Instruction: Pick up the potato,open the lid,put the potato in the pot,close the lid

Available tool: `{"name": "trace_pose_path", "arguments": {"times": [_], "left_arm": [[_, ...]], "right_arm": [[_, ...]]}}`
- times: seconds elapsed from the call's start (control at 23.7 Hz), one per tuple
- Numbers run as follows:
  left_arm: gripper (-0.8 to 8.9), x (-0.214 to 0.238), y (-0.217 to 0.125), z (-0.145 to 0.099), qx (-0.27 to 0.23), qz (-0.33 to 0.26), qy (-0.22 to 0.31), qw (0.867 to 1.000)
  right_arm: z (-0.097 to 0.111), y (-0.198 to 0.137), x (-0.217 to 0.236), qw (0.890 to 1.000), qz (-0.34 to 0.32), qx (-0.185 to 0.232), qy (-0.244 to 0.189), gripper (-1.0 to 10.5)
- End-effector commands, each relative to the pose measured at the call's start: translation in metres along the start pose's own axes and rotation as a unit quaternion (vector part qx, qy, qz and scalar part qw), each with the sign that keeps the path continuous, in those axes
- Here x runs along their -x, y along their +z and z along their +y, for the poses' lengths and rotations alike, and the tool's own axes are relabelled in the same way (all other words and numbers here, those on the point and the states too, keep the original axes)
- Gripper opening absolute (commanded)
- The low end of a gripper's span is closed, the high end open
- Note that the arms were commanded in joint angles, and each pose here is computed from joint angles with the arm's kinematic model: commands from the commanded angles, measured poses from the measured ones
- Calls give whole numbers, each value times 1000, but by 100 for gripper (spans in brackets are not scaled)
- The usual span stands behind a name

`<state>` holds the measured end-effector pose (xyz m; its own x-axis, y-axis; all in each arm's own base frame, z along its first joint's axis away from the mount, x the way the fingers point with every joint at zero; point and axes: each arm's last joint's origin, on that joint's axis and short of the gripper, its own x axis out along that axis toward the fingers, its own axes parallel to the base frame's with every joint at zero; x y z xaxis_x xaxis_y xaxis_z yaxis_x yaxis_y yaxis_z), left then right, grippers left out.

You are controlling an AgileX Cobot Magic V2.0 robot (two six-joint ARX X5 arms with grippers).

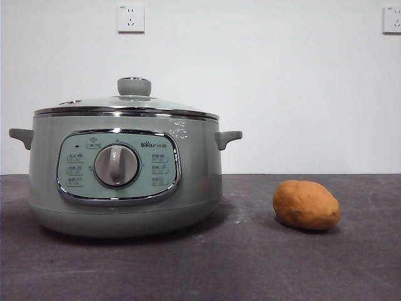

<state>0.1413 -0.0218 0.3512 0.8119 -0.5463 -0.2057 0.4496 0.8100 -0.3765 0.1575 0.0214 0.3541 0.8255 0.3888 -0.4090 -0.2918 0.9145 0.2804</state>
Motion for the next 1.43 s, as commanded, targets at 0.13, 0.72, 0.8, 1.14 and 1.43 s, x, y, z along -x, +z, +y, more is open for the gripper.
{"name": "trace_pose_path", "arguments": {"times": [0.13, 0.72, 0.8, 1.14, 1.43], "left_arm": [[350, -14, 7, 4, 2, 22, -14, 1000], [350, -23, 8, -3, -8, 27, -40, 999], [350, -23, 8, -3, -8, 28, -42, 999], [346, -23, 6, -4, -4, 39, -43, 998], [346, -23, 5, -4, -3, 41, -41, 998]], "right_arm": [[-1, 4, -13, 998, 28, 6, 51, 401], [34, -30, -98, 977, 203, 63, 3, 563], [41, -43, -121, 968, 237, 84, -23, 563], [36, -92, -206, 942, 318, 95, -49, 522], [30, -109, -225, 933, 340, 94, -68, 242]]}}
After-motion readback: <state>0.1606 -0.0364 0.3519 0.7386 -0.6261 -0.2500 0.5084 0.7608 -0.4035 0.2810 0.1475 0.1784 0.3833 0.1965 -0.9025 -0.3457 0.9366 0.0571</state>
